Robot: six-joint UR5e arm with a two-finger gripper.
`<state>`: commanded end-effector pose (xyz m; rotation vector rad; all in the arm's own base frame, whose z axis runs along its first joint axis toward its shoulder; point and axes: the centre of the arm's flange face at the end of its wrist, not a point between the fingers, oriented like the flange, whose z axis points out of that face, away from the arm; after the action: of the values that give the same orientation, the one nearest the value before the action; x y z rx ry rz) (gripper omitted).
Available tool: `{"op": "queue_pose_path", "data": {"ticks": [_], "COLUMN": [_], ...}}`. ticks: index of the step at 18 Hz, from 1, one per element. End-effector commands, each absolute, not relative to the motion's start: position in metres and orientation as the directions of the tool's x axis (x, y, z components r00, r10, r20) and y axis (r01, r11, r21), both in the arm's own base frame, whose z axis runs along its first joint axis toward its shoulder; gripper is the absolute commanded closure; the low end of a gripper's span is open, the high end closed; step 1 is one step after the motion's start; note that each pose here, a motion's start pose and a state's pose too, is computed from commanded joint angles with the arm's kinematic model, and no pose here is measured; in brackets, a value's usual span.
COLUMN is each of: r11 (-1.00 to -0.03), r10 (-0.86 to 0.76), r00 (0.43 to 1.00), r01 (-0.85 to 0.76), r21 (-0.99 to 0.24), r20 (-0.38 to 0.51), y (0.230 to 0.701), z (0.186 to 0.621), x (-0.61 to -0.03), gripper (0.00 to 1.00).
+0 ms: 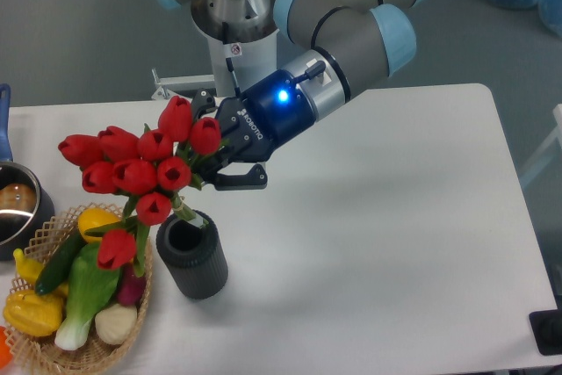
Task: Insert the flowers into the vase
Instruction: 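Position the tulip stems over the vase opening, then lower the tulip stems down into the black vase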
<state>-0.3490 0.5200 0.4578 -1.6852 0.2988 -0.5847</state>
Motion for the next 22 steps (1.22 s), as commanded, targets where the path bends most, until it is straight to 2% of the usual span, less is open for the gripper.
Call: {"op": "queue_pose_path", "data": {"ticks": [15, 20, 22], "r11": [-0.215, -0.265, -0.274], "r10": [-0.535, -0.525, -0.528], "r00": [0.814, 0.804, 0.805], "r01": [0.127, 0.158, 0.14], "r21": [-0.968, -0.951, -0.952], "r20": [0.225, 0.28, 0.27], "y": [0.538, 0.547, 0.552], "z": [0.443, 0.404, 0.391], "x": [-0.336, -0.339, -0.339], "gripper": [1.0, 1.0, 1.0]}}
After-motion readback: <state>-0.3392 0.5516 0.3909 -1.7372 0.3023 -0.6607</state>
